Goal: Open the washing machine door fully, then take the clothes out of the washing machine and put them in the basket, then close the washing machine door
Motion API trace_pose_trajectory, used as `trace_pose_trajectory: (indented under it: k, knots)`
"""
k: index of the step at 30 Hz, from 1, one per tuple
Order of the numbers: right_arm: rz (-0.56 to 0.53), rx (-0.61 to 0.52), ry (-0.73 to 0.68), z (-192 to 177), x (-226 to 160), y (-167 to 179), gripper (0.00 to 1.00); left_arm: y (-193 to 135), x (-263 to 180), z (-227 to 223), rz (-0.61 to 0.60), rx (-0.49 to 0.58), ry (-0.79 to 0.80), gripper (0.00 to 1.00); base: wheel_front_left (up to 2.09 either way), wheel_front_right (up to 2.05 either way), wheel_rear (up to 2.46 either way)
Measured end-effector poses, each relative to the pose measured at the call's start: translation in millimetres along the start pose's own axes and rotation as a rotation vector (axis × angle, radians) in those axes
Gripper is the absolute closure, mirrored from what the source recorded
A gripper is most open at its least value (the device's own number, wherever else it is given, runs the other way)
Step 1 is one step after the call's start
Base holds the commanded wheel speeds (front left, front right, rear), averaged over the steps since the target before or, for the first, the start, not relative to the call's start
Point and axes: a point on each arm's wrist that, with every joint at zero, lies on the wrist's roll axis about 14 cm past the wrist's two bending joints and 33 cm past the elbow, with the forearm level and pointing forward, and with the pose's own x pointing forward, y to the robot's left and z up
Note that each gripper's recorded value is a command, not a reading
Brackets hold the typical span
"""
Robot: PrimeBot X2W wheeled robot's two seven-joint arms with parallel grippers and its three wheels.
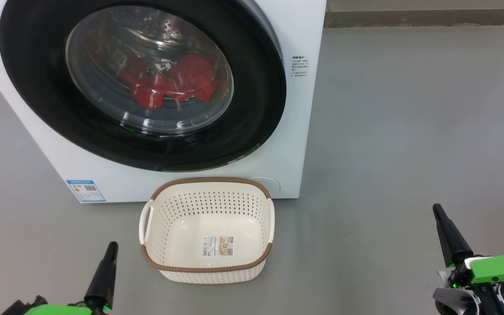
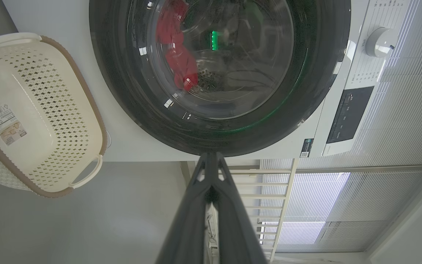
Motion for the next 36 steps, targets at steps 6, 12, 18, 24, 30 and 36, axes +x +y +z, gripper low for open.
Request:
trace_pose_trajectory:
  k: [6, 12, 18, 24, 30, 36]
  knots:
    - [0.0, 0.0, 0.0, 0.0, 0.0, 0.0, 1.0, 0.0, 0.0, 0.0, 0.0, 0.0, 0.0, 1.0, 0.0, 0.0, 0.0]
    - [0.0, 0.0, 0.0, 0.0, 0.0, -0.1, 1.0, 0.1, 0.0, 0.0, 0.0, 0.0, 0.0, 1.0, 0.0, 0.0, 0.0]
    - [0.0, 0.0, 0.0, 0.0, 0.0, 0.0, 1.0, 0.0, 0.0, 0.0, 0.0, 0.0, 0.0, 1.0, 0.0, 0.0, 0.0]
    - [0.0, 0.0, 0.0, 0.0, 0.0, 0.0, 1.0, 0.0, 0.0, 0.0, 0.0, 0.0, 0.0, 1.0, 0.0, 0.0, 0.0]
    - [0.0, 0.0, 0.0, 0.0, 0.0, 0.0, 1.0, 0.0, 0.0, 0.0, 0.0, 0.0, 0.0, 1.0, 0.0, 0.0, 0.0]
    - [0.0, 0.0, 0.0, 0.0, 0.0, 0.0, 1.0, 0.0, 0.0, 0.0, 0.0, 0.0, 0.0, 1.0, 0.0, 0.0, 0.0]
